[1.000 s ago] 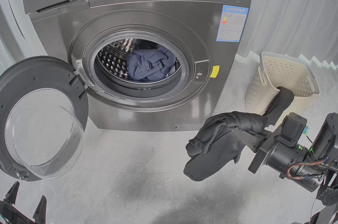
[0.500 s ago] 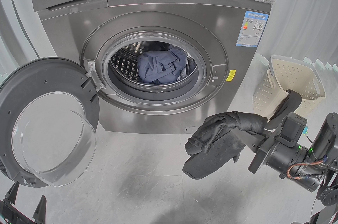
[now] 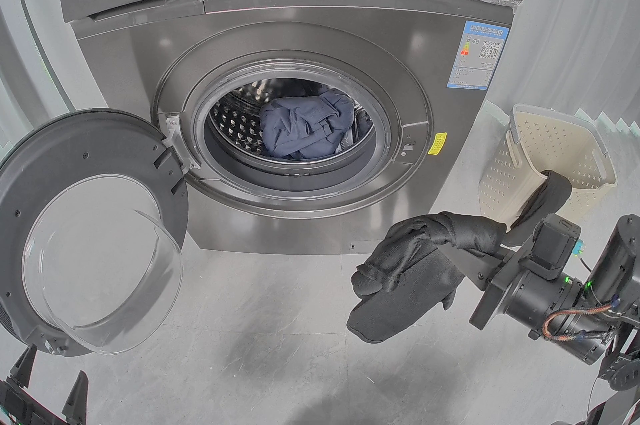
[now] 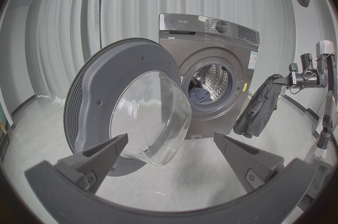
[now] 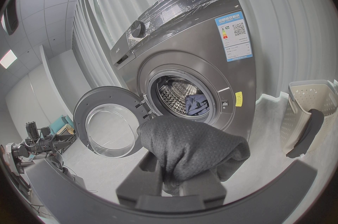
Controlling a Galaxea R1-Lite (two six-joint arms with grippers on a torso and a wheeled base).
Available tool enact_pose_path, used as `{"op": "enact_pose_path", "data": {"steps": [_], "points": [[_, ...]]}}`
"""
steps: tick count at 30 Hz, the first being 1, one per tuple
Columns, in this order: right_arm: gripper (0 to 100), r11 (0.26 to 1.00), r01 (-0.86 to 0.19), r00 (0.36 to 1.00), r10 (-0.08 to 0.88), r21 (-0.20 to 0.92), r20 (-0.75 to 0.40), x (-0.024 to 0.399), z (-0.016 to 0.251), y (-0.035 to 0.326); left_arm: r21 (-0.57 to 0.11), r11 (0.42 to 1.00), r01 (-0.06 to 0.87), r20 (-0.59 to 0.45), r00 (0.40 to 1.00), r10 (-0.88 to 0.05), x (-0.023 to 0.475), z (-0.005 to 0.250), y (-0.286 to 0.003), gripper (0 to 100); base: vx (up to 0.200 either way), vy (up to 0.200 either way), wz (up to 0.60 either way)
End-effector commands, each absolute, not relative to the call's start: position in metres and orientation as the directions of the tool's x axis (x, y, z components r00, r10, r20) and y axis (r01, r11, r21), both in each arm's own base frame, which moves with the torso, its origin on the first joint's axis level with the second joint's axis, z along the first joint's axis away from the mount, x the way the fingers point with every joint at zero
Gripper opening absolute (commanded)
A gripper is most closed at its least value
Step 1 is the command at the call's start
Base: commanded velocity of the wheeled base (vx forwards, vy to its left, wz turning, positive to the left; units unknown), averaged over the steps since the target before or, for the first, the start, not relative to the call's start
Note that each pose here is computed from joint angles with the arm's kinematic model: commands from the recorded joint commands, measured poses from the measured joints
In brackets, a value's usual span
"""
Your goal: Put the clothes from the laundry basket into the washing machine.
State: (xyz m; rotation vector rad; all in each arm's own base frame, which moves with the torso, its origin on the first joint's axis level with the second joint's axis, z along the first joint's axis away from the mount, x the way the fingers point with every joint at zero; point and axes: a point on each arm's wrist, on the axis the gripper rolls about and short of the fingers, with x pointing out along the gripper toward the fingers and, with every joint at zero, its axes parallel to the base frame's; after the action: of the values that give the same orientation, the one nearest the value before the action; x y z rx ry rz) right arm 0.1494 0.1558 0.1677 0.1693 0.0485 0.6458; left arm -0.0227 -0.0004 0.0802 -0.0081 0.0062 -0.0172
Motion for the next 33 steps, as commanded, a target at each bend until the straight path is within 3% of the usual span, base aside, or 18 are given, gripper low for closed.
{"op": "enact_pose_path", "data": {"steps": [1,9,33], "points": [[0,0.784,-0.596,0.797,0.604,0.172,0.005,0.149,0.167,0.156,-0.006,1.000,0.017,-0.006,1.000,-0.017,-0.023,0.076,0.000,100,0.000,0.000,0.00],[0,0.783,-0.598,0.793,0.609,0.172,-0.018,0.148,0.162,0.157,-0.005,1.000,0.017,-0.005,1.000,-0.017,-0.023,0.076,0.000,100,0.000,0.150,0.00],[0,0.736,-0.645,0.760,0.647,0.208,0.066,0.172,0.170,0.202,0.016,1.000,0.024,0.034,0.999,-0.025,-0.024,0.082,-0.001,100,0.000,0.000,0.00]]}}
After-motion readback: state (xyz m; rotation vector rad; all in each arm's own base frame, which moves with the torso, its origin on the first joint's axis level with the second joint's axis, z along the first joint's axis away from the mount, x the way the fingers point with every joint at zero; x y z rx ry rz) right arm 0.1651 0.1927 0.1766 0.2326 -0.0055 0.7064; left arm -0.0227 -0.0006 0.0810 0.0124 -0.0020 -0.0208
